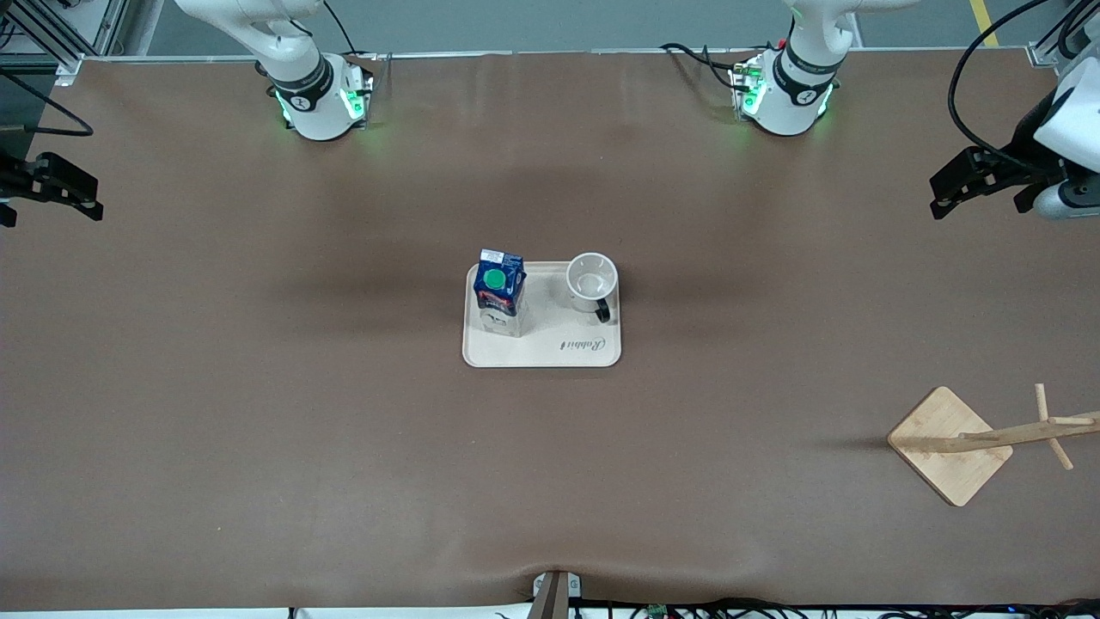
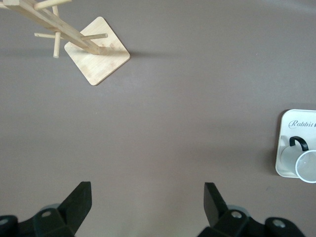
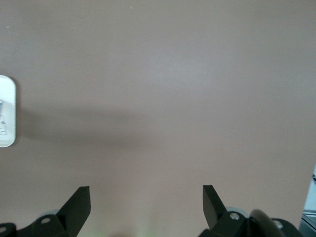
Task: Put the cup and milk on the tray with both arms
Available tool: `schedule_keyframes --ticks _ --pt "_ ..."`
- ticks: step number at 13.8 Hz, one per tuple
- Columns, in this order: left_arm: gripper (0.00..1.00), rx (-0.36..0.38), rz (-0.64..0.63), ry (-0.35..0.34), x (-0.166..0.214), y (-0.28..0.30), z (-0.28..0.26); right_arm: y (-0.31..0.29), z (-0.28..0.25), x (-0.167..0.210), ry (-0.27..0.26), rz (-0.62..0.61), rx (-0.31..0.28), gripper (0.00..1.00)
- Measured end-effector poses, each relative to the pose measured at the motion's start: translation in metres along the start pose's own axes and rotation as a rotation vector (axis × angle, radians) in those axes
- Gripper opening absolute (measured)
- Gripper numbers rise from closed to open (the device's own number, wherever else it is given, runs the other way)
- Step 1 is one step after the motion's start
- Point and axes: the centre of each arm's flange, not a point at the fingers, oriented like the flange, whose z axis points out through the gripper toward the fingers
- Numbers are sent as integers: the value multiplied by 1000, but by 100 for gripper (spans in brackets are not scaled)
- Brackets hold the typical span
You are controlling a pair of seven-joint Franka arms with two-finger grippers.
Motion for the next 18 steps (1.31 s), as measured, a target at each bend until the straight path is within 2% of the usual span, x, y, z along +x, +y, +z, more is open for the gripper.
schedule_keyframes --ticks 2,5,9,14,18 --pt "100 -1 -4 5 0 -2 -3 1 4 -2 -6 11 65 100" --pt "100 -2 -8 12 1 -4 -6 11 9 -8 -39 28 96 100" --pt "100 0 -7 2 0 -5 -5 8 4 -7 -32 20 98 100" --pt "100 4 -4 -26 -3 -5 -2 9 -17 -8 12 21 88 100" --pt "100 4 -4 -27 -4 -5 -2 9 -17 -8 13 21 88 100"
